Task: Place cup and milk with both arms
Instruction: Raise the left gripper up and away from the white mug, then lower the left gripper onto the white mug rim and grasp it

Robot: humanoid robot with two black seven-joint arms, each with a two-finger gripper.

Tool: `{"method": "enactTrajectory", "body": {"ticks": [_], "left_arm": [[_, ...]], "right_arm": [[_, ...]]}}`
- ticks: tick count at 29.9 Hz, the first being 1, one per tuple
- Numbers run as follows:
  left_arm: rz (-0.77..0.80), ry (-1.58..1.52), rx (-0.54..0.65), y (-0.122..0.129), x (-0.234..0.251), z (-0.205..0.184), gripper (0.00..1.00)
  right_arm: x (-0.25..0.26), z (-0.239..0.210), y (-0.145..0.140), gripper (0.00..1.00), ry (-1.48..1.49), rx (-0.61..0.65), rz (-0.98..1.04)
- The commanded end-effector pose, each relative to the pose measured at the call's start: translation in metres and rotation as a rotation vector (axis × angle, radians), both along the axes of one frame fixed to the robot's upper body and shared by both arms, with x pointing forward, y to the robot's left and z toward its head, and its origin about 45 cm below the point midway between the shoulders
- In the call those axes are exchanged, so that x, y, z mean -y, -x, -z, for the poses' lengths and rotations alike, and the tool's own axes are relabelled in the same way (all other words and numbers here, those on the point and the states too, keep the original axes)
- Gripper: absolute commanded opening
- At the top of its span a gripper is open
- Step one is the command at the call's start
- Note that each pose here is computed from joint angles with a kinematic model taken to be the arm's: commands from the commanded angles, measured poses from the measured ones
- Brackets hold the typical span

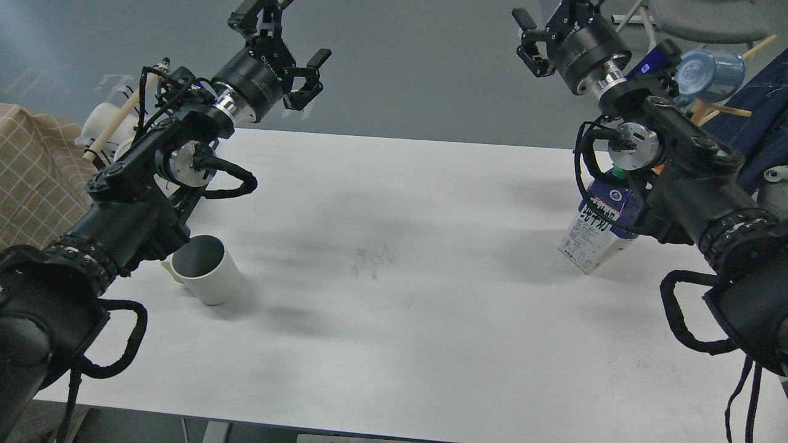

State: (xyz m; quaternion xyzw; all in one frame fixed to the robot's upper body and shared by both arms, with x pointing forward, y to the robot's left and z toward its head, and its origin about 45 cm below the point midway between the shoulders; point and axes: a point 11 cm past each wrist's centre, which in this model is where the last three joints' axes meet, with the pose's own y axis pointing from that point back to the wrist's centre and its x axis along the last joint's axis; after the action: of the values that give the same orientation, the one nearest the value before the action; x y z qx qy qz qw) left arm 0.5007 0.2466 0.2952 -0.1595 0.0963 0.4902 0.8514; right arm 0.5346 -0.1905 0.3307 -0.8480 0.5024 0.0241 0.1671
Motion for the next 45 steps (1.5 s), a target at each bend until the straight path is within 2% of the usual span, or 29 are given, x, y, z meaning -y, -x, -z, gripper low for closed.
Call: {"method": "enactTrajectory", "body": {"ticks": [1,24,29,34,45], "left_arm": [[0.006,0.003,0.005,0.001,0.001,-0.001,0.98],[0.005,-0.013,0.012,0.001,0.000,-0.002,0.98],[0.032,-0.129,0.064,0.006,-0.010,-0.017,0.98],[0.235,-0.566,0.148,0.050,-0.016,-0.021,0.98],[0.417,-1.300,0.302,0.128,-0.073,-0.038,0.98]], "right_arm": [[0.000,-0.001,0.000,1.00,-0.001,0.004,0.002],[0.003,-0.002,-0.001,1.00,-0.001,0.009,0.011],[0.003,-0.003,-0.001,1.00,0.000,0.010,0.010],[-0.001,-0.005,-0.001,1.00,0.004,0.015,0.000],[-0.014,-0.002,0.003,1.00,0.061,0.028,-0.048]]}}
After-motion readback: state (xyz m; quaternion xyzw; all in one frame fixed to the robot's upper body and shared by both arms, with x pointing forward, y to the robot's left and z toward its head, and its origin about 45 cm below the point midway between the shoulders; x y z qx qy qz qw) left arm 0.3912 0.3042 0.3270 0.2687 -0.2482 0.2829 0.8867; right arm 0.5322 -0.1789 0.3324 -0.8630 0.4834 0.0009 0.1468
